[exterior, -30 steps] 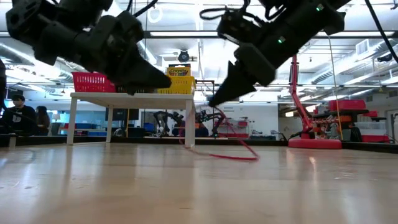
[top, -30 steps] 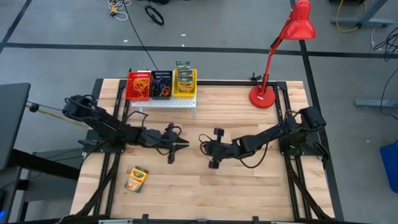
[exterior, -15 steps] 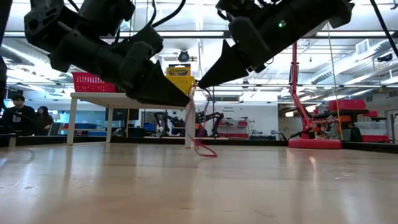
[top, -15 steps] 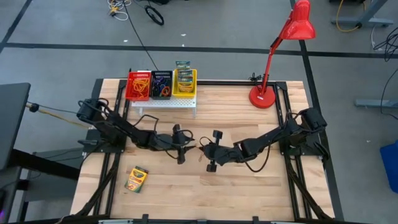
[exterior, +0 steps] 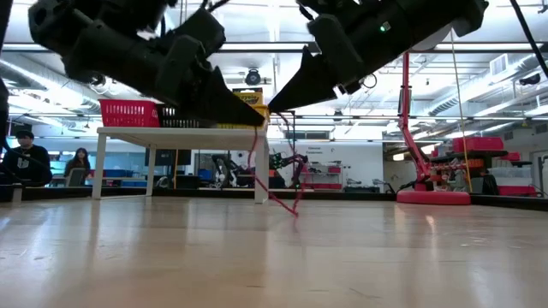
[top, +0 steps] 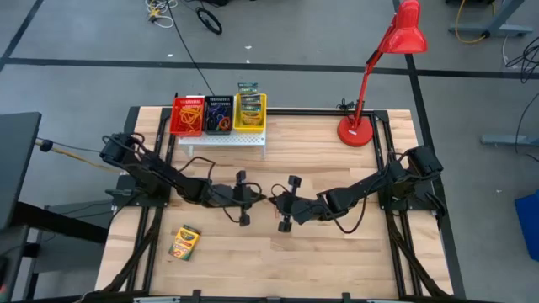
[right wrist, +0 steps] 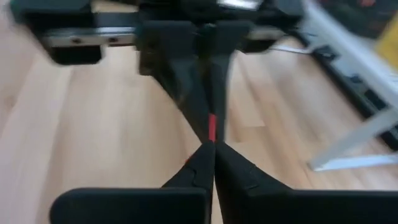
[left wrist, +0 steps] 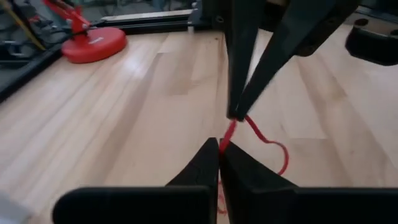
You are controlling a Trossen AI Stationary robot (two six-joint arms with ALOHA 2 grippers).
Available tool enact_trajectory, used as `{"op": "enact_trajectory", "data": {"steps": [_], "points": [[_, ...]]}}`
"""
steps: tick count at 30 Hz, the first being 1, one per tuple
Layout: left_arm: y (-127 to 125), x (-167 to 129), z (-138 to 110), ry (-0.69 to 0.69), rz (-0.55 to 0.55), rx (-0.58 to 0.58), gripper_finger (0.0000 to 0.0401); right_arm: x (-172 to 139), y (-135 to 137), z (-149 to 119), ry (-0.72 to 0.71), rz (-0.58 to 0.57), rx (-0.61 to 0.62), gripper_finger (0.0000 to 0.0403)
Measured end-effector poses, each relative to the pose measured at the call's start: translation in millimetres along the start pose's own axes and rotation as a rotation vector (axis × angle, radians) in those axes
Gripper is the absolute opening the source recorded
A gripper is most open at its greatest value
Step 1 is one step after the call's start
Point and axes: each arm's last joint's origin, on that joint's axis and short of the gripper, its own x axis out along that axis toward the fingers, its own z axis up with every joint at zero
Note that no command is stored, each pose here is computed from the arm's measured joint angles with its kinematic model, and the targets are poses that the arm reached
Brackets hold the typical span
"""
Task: Pick & Place Office Desk Supplies
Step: Put the red rubber band into the red bin on the shelf
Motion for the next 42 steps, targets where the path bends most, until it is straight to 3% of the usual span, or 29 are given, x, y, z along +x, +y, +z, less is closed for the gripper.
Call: {"op": "enact_trajectory", "data": {"steps": [8,12,16,22,25,33,42], "points": [[21.5,-38.6,25.7,0.073,0.203,-0.029,0.0006,-3.2,-1.9,1.7,-0.029,-0.201,0.032,0.0090],[39.5,-72.2,53.1,0.030,0.323,-0.084,0.0006,-1.1,-6.1,-2.0,0.008,-0.218,0.017,0.0117],[58.8,-108.1,92.2,0.045,0.451,-0.072,0.0006,1.8,-11.2,-6.1,0.048,-0.219,0.025,0.0099],[92.6,-153.9,145.7,0.134,0.658,-0.015,0.0006,2.8,-11.5,-6.8,0.059,-0.179,0.024,0.0017],[112.0,-166.8,162.6,0.188,0.736,-0.026,0.0006,2.8,-11.4,-7.3,0.064,-0.176,0.016,0.0009],[171.6,-187.8,160.6,0.428,1.019,-0.055,0.0006,2.8,-11.1,-7.6,0.067,-0.164,0.013,0.0004],[223.8,-194.1,141.9,0.647,1.023,-0.182,0.0026,2.8,-11.1,-7.6,0.068,-0.164,0.013,0.0004]]}}
